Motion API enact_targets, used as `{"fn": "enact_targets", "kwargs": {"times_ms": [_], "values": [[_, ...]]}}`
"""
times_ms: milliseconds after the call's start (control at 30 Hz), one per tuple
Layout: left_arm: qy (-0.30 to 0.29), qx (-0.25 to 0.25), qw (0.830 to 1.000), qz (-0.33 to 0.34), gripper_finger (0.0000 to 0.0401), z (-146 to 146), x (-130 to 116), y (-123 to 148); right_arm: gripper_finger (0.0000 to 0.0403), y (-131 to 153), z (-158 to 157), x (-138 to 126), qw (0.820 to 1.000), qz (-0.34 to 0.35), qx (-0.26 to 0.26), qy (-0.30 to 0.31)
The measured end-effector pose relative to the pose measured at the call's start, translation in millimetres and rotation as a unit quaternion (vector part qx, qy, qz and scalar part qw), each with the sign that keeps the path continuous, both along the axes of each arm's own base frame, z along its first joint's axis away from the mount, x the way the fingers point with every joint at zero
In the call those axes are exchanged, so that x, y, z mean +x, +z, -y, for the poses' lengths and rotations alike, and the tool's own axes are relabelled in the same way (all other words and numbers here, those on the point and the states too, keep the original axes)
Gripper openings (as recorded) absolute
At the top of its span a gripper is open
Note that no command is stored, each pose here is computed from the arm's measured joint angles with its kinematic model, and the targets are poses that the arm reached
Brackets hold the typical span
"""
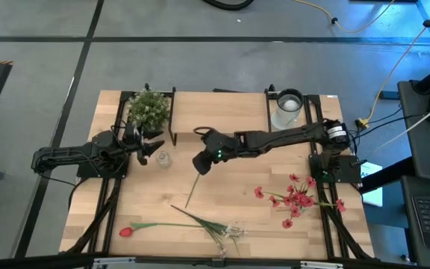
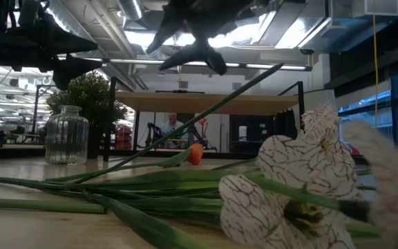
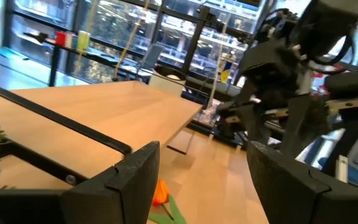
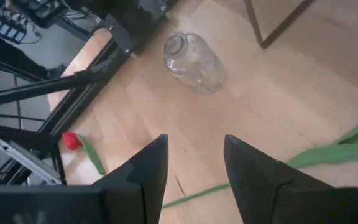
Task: Pick and place flowers into a vace then onto a shelf
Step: Put the orange flower into the bottom transparent vase
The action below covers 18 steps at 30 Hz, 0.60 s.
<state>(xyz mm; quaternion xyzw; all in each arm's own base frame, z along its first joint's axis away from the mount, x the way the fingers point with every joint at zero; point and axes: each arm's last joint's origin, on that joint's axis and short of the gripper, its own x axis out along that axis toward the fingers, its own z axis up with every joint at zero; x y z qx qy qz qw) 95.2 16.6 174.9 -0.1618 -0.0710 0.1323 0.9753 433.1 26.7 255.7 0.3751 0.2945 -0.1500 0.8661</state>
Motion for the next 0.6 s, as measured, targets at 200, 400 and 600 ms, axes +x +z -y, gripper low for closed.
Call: {"fn": "enact_targets", "kwargs": {"times_ms": [200,400,600], "values": [[-0.027,0.002,1.000,-0.003,0.0235,1.5,0.4,-0.5,0.0158,-28.1,-1.8,8.7,0.998,-0.034,0.034,-0.028],[-0.038,0.006,0.999,-0.012,0.0235,2.2,0.7,-1.9,0.0158,-55.1,-7.4,15.5,0.994,-0.060,0.058,-0.072],[-0.039,0.020,0.999,-0.015,0.0235,2.3,0.7,-1.9,0.0158,-79.5,-10.1,19.9,0.988,-0.085,0.077,-0.103]]}}
